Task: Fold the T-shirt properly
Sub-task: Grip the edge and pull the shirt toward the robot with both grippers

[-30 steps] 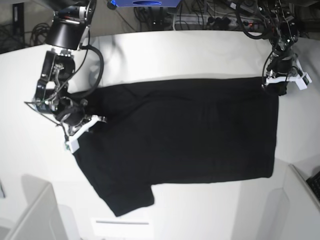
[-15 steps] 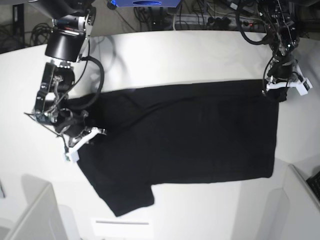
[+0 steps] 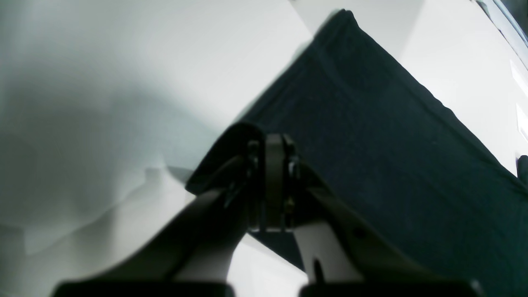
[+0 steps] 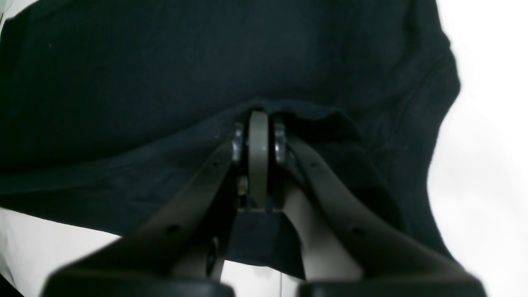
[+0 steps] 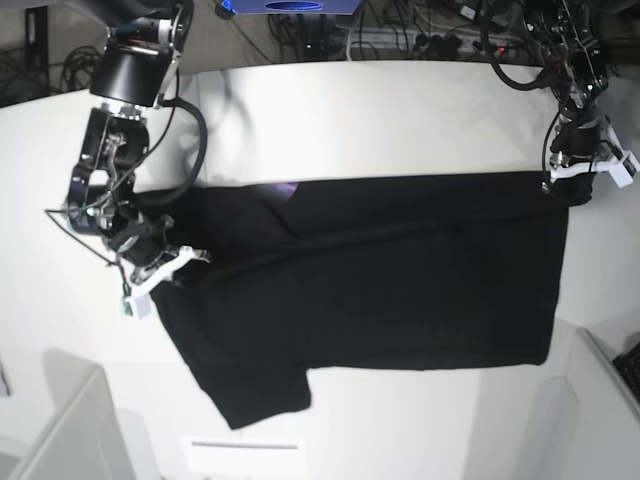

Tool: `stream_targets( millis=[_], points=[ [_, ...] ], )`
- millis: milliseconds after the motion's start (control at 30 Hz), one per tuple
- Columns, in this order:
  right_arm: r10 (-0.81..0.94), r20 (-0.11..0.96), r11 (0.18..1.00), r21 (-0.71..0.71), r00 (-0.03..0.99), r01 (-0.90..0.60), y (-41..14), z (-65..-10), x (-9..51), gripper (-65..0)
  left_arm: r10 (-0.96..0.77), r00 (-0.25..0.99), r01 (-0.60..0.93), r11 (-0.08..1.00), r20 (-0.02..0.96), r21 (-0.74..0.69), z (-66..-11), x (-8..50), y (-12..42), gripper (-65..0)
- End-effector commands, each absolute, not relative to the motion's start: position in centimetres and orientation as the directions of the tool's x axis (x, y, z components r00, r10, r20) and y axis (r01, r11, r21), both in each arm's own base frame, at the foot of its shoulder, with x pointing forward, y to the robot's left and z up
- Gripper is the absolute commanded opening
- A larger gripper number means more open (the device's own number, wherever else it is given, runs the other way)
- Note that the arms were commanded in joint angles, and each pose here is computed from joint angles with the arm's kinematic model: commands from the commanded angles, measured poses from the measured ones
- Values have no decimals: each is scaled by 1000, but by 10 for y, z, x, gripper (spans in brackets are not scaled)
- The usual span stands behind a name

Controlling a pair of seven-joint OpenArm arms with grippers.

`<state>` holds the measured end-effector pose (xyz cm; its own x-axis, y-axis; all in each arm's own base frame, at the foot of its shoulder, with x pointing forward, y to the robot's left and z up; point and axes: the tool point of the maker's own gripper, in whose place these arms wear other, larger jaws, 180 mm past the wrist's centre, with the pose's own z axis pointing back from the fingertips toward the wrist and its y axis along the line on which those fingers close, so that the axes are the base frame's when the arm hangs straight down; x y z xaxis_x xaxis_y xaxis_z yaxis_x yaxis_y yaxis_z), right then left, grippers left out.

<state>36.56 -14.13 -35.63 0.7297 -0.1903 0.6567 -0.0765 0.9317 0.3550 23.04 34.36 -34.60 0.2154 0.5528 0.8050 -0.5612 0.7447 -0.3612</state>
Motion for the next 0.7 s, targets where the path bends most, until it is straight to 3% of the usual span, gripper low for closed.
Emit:
stream_targets(
  millis=[0, 667],
  points=[
    [-194, 703, 931, 351, 684, -97, -144, -337, 378, -650, 527, 190, -538, 762, 828, -361, -332, 236, 346, -650],
    [-228, 644, 918, 392, 730, -59, -141, -369, 374, -650, 531, 157, -534, 755, 833, -380, -327, 252, 349, -650]
  ],
)
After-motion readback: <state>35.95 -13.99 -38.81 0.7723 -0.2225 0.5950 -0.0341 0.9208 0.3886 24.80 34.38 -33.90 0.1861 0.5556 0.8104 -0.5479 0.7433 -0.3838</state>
